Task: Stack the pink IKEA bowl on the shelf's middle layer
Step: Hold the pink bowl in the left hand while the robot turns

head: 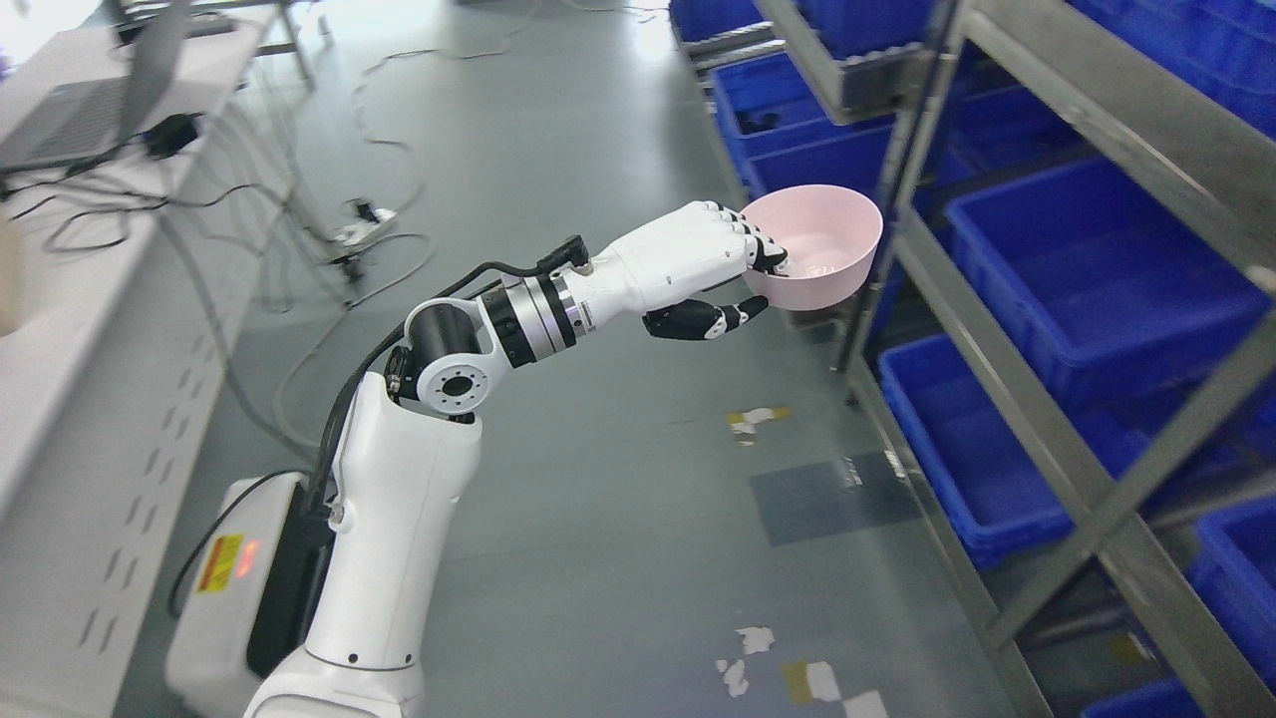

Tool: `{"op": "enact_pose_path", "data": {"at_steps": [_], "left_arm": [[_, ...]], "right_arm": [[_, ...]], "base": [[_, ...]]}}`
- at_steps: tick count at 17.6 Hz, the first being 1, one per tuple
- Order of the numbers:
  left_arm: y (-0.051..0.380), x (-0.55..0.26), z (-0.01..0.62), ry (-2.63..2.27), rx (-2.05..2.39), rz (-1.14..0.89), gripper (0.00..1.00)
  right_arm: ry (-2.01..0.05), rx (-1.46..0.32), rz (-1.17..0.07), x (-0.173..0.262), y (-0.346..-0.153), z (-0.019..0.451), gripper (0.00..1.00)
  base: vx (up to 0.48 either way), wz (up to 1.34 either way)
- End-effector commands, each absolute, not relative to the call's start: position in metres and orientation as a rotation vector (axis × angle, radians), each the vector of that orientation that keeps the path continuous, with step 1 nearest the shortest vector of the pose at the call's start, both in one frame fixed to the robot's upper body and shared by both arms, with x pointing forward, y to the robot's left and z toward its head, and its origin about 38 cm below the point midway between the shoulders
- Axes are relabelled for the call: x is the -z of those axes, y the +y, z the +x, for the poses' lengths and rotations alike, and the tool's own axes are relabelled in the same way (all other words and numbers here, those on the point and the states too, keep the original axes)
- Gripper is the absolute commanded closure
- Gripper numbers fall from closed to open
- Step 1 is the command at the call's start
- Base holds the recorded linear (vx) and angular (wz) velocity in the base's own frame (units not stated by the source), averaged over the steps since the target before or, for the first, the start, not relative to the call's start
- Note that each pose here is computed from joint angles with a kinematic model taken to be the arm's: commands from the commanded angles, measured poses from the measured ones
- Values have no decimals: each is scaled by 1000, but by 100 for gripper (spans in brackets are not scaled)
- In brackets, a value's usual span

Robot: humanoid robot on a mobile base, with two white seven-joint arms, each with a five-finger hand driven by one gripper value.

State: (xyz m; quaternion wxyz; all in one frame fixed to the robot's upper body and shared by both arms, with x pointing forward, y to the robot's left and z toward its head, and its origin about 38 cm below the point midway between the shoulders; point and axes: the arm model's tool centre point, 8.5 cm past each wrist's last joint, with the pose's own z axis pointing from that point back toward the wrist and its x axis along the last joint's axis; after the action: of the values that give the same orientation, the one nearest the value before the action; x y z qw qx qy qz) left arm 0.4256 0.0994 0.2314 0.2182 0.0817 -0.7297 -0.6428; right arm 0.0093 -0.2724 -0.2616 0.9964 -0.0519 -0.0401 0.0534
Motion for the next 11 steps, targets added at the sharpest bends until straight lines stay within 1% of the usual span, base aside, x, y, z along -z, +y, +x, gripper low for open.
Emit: {"op": "enact_pose_path", "data": {"at_steps": [1, 5, 8, 11], "left_arm": [[101, -268, 427, -2133, 1765, 280, 93], [98, -339, 439, -2262, 1746, 371, 92], [103, -352, 447, -2233, 1705, 400, 92], [124, -374, 458, -2170, 1637, 460, 92]], "right_arm": [[-73, -108, -125, 261, -284, 0, 0], [-73, -108, -125, 261, -284, 0, 0], [-73, -108, -125, 261, -284, 0, 0], [-73, -108, -125, 261, -284, 0, 0]], "base": [[64, -1405], [38, -1646], [39, -1704], [61, -1519]]}}
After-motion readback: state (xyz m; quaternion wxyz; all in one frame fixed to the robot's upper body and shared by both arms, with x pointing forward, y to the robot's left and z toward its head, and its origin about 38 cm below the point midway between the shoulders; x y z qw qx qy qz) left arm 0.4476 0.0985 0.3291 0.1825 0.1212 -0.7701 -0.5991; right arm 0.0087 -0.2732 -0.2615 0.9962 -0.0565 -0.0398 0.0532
